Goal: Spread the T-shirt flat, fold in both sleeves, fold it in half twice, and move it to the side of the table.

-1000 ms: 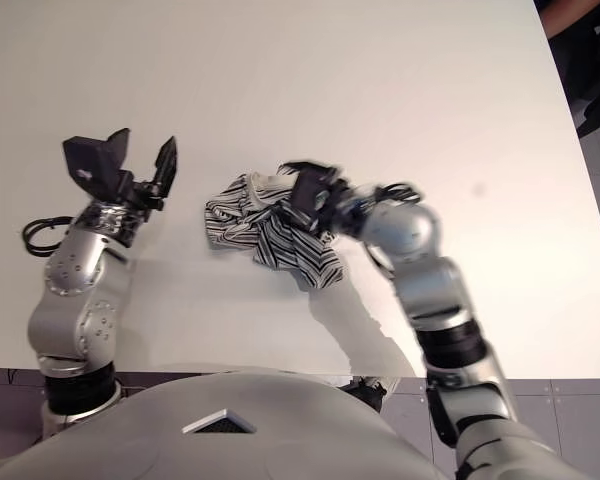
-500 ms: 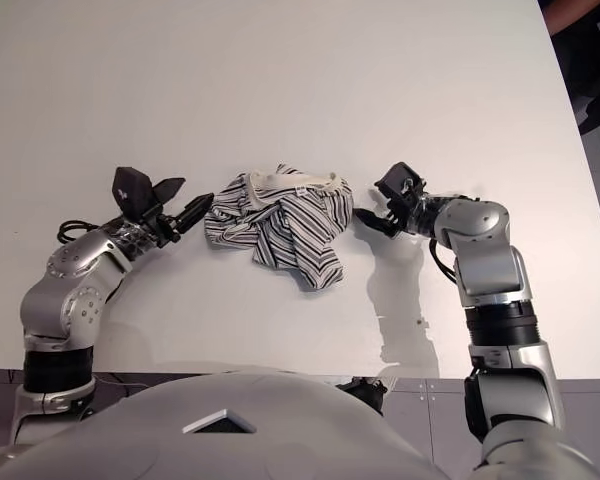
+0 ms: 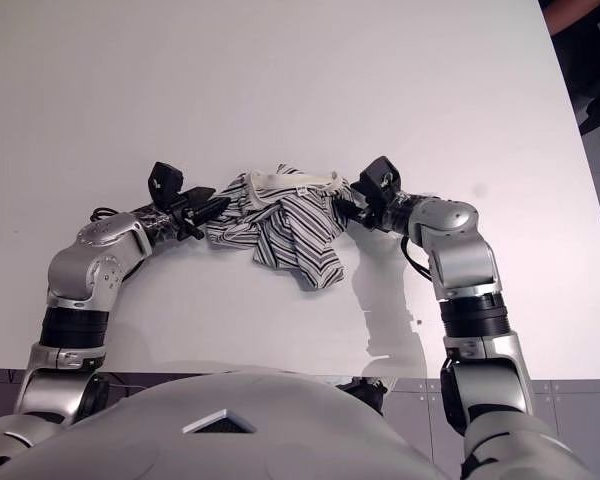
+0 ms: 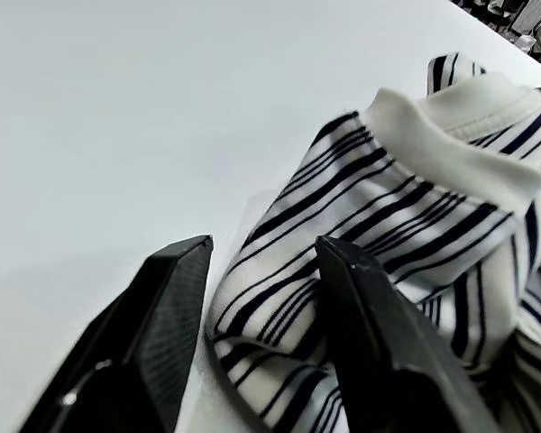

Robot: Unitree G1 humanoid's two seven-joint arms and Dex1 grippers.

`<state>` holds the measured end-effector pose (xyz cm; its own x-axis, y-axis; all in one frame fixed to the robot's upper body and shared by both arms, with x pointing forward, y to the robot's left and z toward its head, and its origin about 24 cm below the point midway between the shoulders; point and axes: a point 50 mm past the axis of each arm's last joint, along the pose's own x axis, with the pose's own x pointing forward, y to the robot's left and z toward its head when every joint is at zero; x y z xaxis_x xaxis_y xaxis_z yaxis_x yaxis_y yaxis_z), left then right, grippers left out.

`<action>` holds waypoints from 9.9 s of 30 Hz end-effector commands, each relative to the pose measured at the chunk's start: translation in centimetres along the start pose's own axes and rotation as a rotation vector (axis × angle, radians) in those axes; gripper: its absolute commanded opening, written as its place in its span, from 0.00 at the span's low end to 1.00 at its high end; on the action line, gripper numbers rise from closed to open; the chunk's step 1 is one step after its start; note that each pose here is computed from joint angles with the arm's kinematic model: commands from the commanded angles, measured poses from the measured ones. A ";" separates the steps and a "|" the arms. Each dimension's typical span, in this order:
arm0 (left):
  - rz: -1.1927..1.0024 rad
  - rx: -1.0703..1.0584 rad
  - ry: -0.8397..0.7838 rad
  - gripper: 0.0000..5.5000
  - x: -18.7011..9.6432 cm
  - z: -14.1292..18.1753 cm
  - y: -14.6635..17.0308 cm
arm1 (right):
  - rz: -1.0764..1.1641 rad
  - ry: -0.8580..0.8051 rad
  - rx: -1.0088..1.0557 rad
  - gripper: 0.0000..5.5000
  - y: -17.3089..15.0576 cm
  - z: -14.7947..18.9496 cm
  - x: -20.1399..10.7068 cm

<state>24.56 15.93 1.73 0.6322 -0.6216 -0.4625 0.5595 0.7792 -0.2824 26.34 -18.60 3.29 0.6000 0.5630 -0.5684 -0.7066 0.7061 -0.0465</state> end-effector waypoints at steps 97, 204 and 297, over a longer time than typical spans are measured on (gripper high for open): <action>0.202 0.275 -0.343 0.48 -8.1 2.2 -4.3 | -0.087 -0.315 -0.365 0.39 -4.1 4.1 -6.0; 0.336 0.202 -0.244 0.48 -8.1 6.9 1.7 | 0.204 0.008 -0.261 0.39 8.4 4.5 4.3; 0.493 1.055 -0.416 0.29 -3.3 5.6 0.9 | -0.627 -0.101 -0.921 0.39 -6.8 6.5 -2.6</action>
<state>26.52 17.55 6.48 0.8825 -0.4696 -0.0247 0.3256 0.5722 0.7527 31.98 -18.54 12.27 0.9269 0.3607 -0.1036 -0.2964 0.5343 -0.7916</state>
